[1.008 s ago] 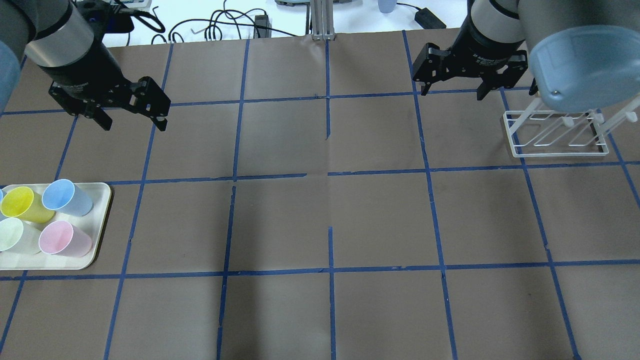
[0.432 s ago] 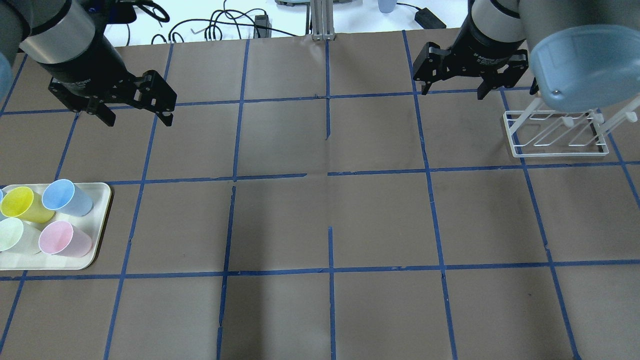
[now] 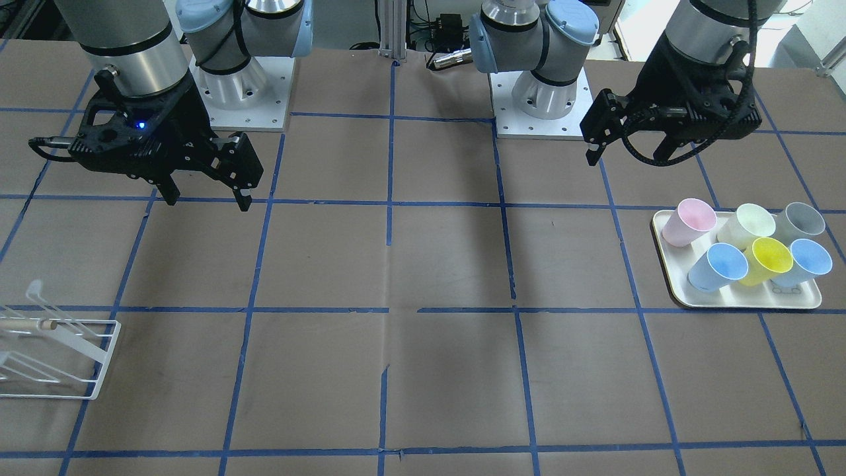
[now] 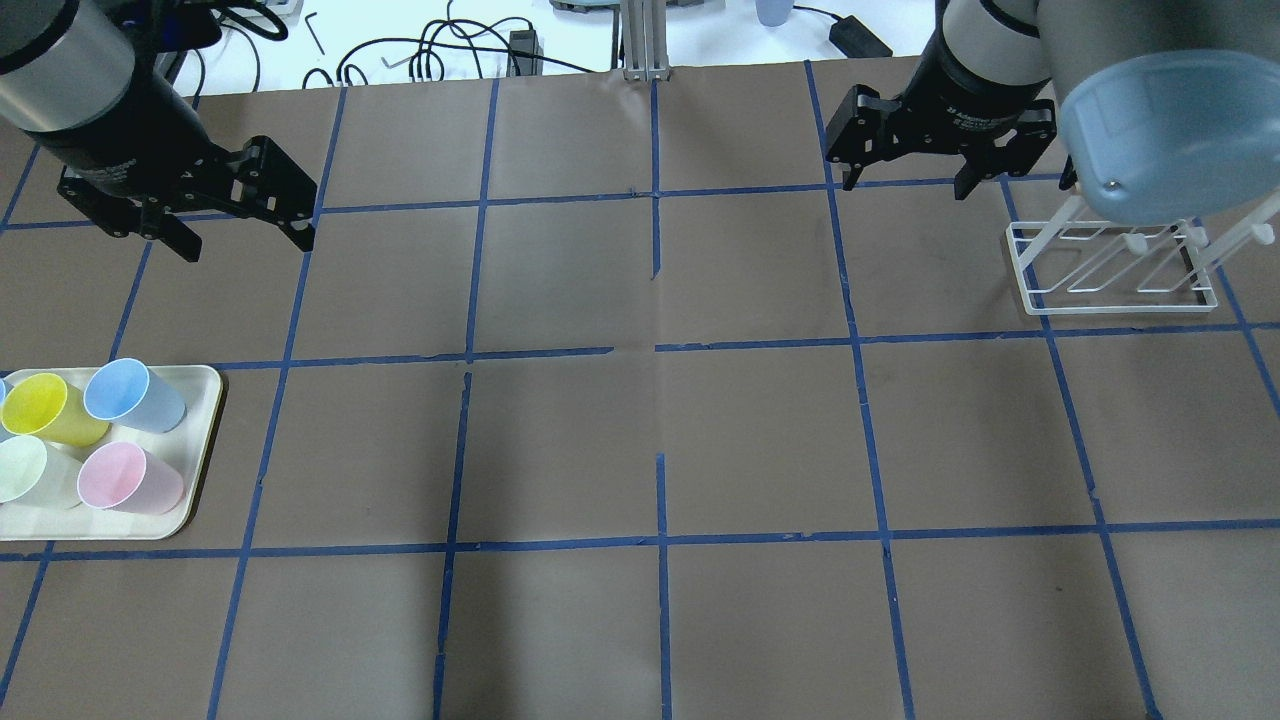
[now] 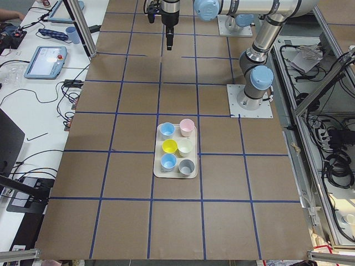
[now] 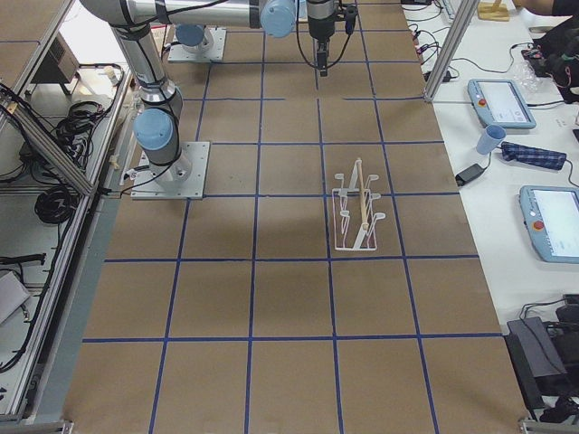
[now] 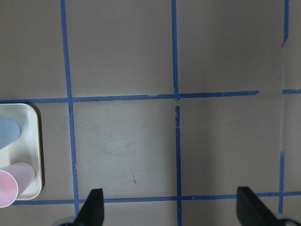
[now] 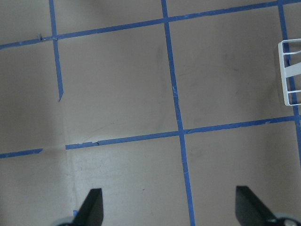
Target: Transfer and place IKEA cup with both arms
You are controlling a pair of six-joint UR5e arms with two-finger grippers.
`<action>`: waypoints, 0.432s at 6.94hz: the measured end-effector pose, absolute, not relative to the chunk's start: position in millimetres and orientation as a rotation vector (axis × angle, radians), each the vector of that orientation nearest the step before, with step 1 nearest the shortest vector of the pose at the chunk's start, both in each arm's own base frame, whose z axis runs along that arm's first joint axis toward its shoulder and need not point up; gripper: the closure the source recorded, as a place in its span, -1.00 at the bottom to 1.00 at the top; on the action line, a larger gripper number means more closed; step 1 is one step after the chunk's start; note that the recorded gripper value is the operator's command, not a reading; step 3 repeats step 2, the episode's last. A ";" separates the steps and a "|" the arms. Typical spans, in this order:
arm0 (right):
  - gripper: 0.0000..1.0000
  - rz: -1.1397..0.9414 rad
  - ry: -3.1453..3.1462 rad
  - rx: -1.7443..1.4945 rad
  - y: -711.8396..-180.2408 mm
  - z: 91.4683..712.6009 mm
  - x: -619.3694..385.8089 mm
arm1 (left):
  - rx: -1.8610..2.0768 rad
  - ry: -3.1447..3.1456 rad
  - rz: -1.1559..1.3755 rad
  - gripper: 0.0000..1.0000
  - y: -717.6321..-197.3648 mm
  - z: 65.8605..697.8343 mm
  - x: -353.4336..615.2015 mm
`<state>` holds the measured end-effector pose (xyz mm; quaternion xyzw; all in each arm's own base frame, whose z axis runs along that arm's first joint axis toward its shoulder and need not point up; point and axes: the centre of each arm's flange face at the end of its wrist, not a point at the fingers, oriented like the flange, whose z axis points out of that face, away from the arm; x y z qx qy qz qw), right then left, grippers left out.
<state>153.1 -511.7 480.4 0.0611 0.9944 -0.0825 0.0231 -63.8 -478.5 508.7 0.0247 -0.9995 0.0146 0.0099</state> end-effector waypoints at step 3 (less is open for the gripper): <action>-1.00 -0.254 3.080 0.188 -511.5 479.8 153.0 | 0.139 -3.116 0.009 -1.00 -478.1 506.2 -61.4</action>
